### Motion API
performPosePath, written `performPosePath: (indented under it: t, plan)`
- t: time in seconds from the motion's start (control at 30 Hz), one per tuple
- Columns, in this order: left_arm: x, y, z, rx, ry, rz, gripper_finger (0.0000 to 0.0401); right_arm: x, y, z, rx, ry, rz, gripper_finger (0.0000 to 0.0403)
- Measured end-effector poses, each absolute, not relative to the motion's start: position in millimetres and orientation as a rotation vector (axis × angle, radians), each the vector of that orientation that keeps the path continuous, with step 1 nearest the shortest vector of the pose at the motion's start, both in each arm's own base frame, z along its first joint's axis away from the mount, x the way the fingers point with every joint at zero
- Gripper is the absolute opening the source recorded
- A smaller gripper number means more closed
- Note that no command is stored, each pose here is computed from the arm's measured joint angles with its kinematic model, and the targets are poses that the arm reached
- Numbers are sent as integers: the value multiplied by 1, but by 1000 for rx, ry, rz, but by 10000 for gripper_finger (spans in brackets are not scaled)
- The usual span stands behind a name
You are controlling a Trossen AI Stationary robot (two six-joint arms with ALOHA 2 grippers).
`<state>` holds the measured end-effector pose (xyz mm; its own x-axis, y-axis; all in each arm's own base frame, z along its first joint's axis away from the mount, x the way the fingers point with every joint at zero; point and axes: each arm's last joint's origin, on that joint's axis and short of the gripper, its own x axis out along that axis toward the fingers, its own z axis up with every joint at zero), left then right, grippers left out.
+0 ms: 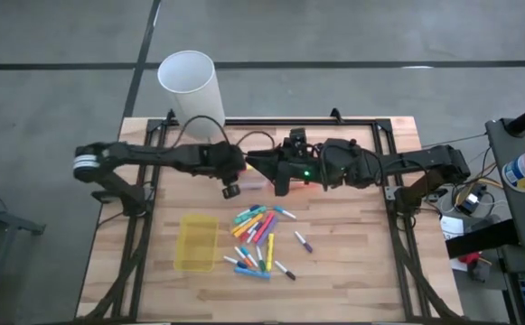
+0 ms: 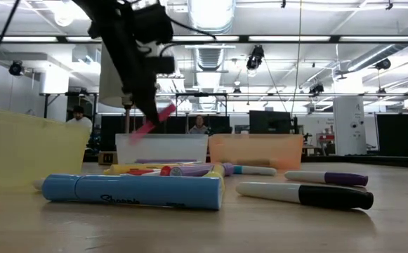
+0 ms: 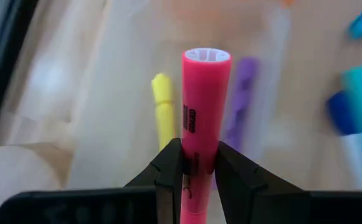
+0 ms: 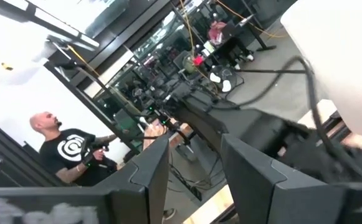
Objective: Pick & Place Markers
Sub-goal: Put the bottom pink highlighter into the transparent bin, then put the blue highlighter into the transparent bin
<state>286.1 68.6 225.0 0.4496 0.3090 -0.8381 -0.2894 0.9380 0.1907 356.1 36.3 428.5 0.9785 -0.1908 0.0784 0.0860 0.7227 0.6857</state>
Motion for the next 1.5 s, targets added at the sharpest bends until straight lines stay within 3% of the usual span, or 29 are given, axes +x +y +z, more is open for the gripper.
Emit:
performPosePath:
  t: [0.17,0.4,0.7,0.93,1.2,1.5]
  plan:
    - [292,74,211,164,1117,455,72,356,36,429,748,-148,-152,137]
    - [294,74,209,148,1116,456,76,356,36,428,744,-147,-153,136]
    - [291,73,215,99,1099,413,114,356,34,429,736,-148,-158,134]
    - [292,76,218,125,1073,504,137,358,34,426,734,-140,-162,129]
    - [276,68,257,-44,1026,500,138,357,39,408,720,63,-177,127]
    - [236,51,319,-365,746,381,138,355,51,380,727,299,-235,127]
